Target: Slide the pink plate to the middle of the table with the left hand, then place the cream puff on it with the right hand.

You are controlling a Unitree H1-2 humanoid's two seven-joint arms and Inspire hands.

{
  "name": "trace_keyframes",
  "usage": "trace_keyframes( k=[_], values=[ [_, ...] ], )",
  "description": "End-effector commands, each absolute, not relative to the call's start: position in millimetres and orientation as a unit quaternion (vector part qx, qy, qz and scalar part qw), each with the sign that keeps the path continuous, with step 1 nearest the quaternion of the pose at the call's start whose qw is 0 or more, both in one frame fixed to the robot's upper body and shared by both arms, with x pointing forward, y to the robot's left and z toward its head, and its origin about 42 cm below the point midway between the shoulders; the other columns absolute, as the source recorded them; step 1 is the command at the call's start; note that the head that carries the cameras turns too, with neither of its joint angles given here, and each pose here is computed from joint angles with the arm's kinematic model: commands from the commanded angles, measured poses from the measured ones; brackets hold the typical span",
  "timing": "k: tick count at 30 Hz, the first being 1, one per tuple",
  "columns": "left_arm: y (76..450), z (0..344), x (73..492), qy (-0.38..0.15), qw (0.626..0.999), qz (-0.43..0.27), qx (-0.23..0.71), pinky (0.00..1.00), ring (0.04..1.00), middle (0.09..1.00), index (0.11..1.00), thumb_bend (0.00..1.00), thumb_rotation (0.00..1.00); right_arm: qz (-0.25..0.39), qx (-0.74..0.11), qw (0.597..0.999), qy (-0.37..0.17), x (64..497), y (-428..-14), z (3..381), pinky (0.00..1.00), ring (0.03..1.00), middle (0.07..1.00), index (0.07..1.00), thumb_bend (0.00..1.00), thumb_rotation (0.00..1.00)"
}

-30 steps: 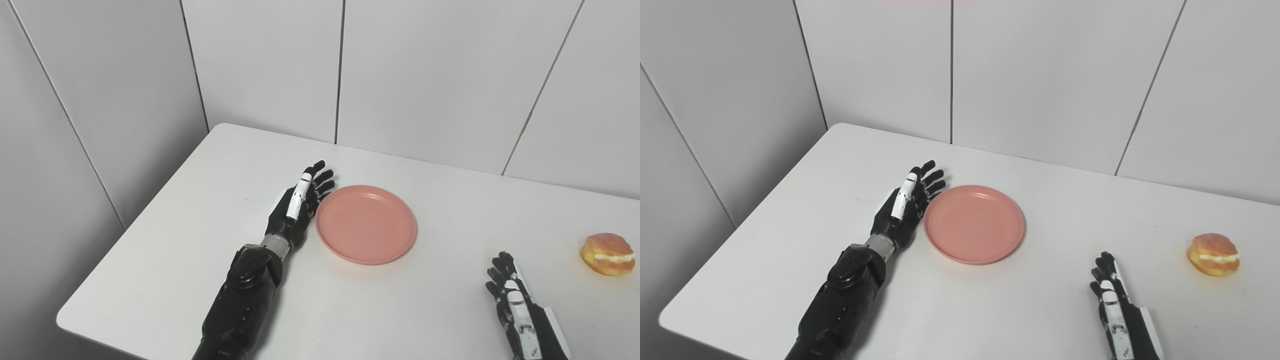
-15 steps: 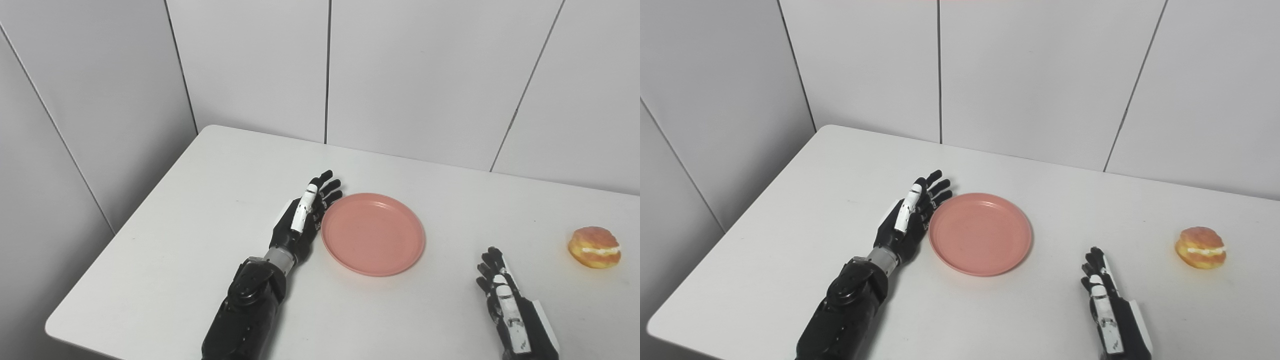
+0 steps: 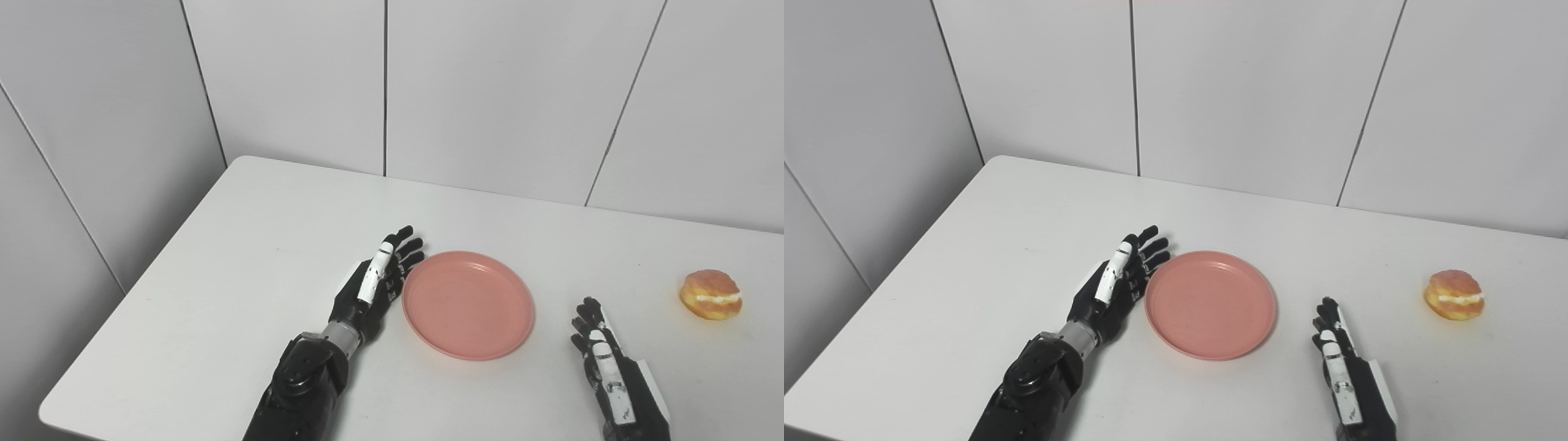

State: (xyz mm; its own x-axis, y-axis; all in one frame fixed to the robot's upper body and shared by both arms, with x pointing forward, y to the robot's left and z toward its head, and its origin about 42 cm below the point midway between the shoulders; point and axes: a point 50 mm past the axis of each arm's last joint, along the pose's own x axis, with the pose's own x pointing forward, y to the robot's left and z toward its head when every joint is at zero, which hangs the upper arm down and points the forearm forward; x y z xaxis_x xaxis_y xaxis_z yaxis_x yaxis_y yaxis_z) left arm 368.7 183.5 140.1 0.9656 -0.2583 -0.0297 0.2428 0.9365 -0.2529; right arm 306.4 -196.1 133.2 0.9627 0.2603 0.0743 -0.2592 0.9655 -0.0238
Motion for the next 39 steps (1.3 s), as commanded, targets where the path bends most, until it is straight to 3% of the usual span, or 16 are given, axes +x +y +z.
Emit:
trace_keyframes(
  k=[1, 18, 25, 39],
  values=[
    [179, 130, 362, 0.065, 0.98, -0.136, -0.126, 0.94, 0.929, 0.936, 0.935, 0.4, 1.0, 0.131, -0.002, 0.99, -0.051, 311, -193, 145, 1.0, 1.0, 1.0, 1.0, 0.19, 1.0],
    [153, 141, 337, 0.057, 0.973, -0.174, -0.141, 0.96, 0.94, 0.949, 0.949, 0.45, 1.0, 0.129, -0.009, 0.99, -0.051, 313, -190, 146, 1.0, 1.0, 1.0, 1.0, 0.22, 1.0],
    [157, 139, 336, 0.052, 0.977, -0.163, -0.131, 0.96, 0.938, 0.945, 0.945, 0.48, 1.0, 0.126, -0.008, 0.991, -0.052, 312, -189, 144, 1.0, 1.0, 1.0, 1.0, 0.22, 1.0],
    [180, 122, 333, 0.041, 0.982, -0.127, -0.137, 0.96, 0.939, 0.953, 0.951, 0.44, 1.0, 0.114, 0.007, 0.991, -0.063, 311, -191, 147, 0.99, 0.996, 1.0, 1.0, 0.24, 1.0]
  ],
)
